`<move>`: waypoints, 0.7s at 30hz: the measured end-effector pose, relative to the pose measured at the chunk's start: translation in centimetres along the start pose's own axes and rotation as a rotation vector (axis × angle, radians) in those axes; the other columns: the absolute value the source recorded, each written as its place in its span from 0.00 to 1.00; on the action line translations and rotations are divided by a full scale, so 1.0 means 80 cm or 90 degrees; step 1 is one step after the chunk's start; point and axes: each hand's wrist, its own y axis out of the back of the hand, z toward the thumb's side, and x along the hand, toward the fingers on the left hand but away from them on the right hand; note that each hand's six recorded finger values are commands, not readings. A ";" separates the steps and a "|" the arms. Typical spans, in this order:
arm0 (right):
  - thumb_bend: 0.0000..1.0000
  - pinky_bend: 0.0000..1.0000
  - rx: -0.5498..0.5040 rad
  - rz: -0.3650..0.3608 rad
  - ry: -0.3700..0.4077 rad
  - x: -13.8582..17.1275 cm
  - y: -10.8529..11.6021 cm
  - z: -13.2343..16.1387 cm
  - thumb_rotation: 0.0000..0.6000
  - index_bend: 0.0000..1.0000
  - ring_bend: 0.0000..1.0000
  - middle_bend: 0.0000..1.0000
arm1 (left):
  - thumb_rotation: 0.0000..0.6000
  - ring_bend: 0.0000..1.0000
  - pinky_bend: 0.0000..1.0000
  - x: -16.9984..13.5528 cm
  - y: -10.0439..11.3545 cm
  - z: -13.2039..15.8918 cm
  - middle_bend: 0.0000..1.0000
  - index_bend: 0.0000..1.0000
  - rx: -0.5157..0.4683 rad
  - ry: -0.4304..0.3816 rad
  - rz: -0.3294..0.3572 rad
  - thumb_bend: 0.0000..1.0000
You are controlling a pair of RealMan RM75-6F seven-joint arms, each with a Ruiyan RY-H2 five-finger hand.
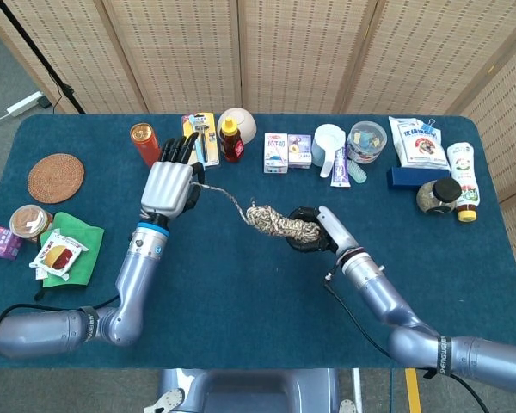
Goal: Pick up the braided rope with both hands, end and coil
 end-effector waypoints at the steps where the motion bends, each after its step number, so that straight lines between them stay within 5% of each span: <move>1: 0.69 0.66 0.003 -0.008 -0.003 -0.002 0.001 0.000 1.00 0.67 0.44 0.58 | 1.00 0.00 0.00 -0.002 0.000 0.002 0.00 0.58 -0.001 -0.003 -0.002 0.44; 13: 0.69 0.68 0.090 -0.145 -0.079 -0.028 0.012 -0.008 1.00 0.67 0.47 0.61 | 1.00 0.00 0.00 -0.033 0.011 0.030 0.00 0.58 -0.007 -0.056 -0.017 0.44; 21: 0.70 0.70 0.129 -0.197 -0.135 -0.045 0.013 -0.017 1.00 0.67 0.48 0.61 | 1.00 0.00 0.00 -0.055 0.025 0.056 0.00 0.58 -0.042 -0.087 -0.041 0.44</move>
